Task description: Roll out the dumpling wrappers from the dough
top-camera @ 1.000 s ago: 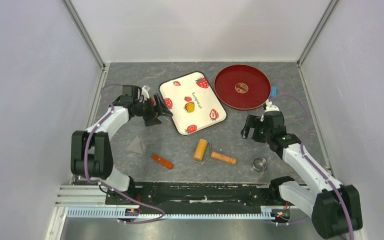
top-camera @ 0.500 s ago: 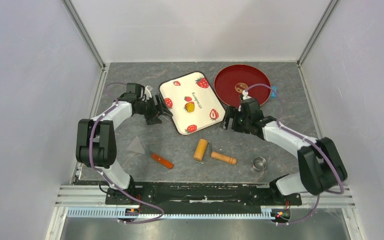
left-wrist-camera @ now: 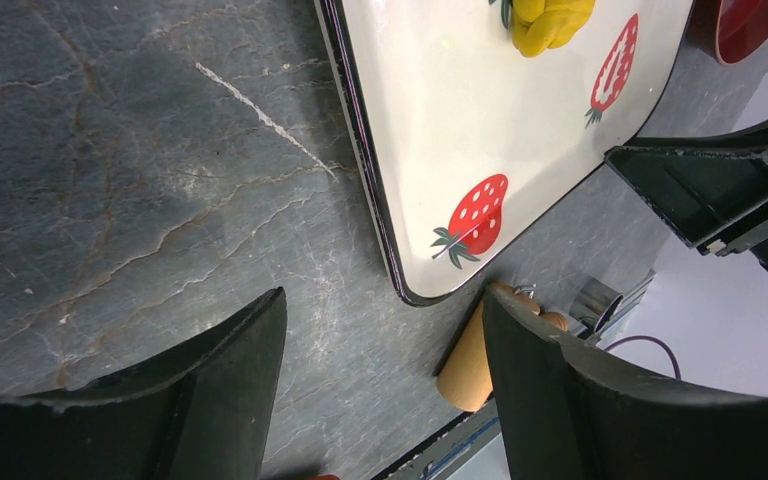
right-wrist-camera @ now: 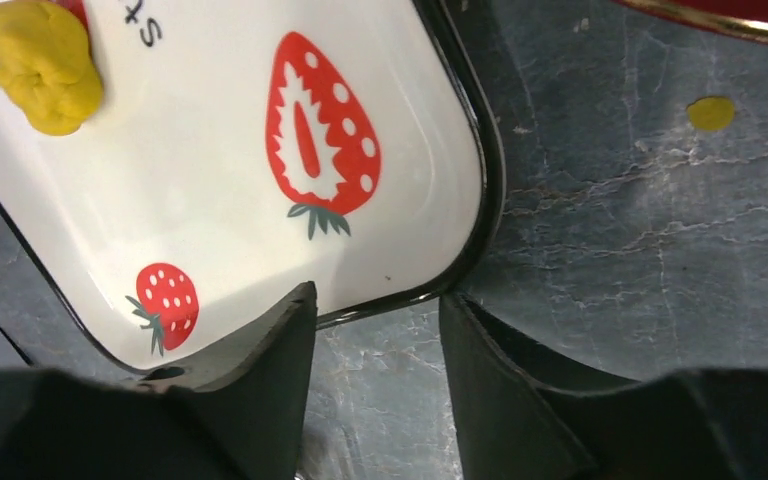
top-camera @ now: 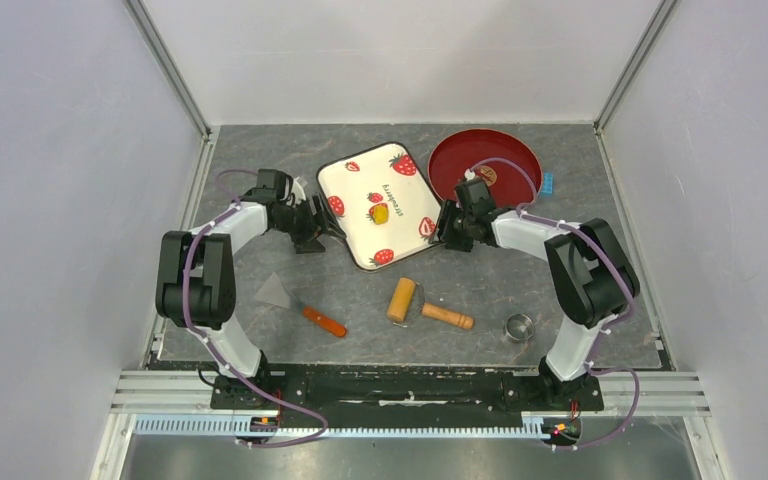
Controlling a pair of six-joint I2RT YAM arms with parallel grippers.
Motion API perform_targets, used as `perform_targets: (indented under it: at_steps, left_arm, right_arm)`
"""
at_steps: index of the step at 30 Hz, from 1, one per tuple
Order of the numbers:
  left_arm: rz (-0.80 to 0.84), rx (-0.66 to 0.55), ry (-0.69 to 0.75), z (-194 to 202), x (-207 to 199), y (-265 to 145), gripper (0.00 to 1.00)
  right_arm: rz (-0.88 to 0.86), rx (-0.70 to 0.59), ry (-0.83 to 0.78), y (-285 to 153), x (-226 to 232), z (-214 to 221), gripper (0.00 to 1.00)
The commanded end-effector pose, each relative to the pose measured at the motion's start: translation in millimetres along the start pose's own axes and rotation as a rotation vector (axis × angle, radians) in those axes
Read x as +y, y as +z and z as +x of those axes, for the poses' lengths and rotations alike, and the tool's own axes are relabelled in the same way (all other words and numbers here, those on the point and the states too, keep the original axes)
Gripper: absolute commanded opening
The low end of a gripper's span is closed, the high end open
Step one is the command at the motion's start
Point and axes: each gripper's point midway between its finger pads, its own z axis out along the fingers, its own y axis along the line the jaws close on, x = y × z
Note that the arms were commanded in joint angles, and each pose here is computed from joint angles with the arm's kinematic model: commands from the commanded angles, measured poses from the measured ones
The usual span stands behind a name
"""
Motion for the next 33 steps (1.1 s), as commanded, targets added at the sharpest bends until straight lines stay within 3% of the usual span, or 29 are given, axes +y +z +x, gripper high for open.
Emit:
perform_targets:
  at_steps: [1, 12, 13, 14, 24, 33]
  left_arm:
    - [0.004, -0.011, 0.037, -6.2, -4.7, -1.0, 0.76]
    - [0.016, -0.032, 0.063, -11.0, -11.1, -6.6, 0.75]
    - [0.02, -0.033, -0.011, -11.0, -14.6, -6.9, 0.75]
    - [0.019, -0.035, 0.066, -11.6, -12.1, -7.3, 0.75]
    - [0.015, -0.049, 0.082, -14.0, -13.1, -10.2, 0.75]
    - [0.012, -0.047, 0.094, -14.5, -13.1, -10.9, 0.75]
  right_arm:
    - [0.051, -0.014, 0.021, 8.9, 1.3, -14.4, 0.49]
    - [0.226, -0.007, -0.132, 22.1, -28.0, -28.8, 0.24]
    - [0.241, -0.007, -0.15, 22.4, -29.7, -32.0, 0.23]
    - [0.257, -0.01, -0.171, 22.6, -31.0, -36.5, 0.22]
    - [0.337, -0.021, -0.338, 41.1, -24.4, -82.5, 0.19]
    - [0.254, -0.02, -0.427, 62.2, -0.6, -102.7, 0.2]
